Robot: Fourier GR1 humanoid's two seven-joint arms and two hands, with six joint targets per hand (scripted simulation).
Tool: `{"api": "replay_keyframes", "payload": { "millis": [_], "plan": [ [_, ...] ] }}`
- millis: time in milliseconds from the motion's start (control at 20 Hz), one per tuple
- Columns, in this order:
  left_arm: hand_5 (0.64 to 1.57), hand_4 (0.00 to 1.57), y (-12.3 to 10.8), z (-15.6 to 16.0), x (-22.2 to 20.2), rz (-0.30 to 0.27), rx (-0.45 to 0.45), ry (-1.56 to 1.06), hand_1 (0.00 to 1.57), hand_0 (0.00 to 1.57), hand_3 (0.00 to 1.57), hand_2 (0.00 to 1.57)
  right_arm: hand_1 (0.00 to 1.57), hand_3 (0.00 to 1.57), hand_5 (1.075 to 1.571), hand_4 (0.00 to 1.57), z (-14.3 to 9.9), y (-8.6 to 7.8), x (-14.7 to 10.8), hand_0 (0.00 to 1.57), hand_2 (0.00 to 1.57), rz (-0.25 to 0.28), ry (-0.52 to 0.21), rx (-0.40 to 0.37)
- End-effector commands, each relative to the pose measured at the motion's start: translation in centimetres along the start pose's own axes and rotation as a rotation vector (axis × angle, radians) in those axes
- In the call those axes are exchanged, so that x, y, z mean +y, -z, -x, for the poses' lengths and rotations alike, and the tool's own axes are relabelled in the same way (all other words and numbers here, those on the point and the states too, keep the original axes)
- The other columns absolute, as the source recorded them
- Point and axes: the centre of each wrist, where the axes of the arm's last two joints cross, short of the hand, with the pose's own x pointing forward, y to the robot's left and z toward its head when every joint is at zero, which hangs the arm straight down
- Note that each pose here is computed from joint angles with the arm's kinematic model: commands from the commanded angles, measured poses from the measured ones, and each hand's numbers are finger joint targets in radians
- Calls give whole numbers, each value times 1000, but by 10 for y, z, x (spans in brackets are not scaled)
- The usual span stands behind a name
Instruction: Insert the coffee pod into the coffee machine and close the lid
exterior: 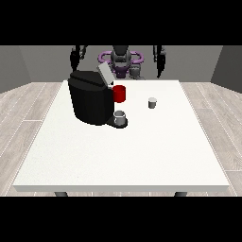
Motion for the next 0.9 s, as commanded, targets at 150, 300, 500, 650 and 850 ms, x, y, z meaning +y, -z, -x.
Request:
{"api": "replay_keyframes", "payload": {
  "millis": [150,300,500,650,850],
  "plan": [
    [1571,240,-7,4,-7,53,-69,-28,0,0,0,0,0,0,1571,128,14,-6,-3,0,0,31,2,91],
    [1571,240,-3,3,0,1,-103,29,0,0,0,0,0,0,1571,128,20,-15,16,0,0,185,67,4],
    [1571,213,15,-21,32,35,-95,157,0,0,0,0,0,0,1571,181,8,-9,10,0,0,174,55,-17],
    [1571,0,15,-7,30,39,-64,240,0,0,0,0,0,0,1571,267,5,-9,-2,0,0,164,61,-38],
    [1571,0,51,-26,71,-14,-5,230,0,0,0,0,0,0,1571,177,-4,-8,23,0,0,146,68,-74]
  ]
}}
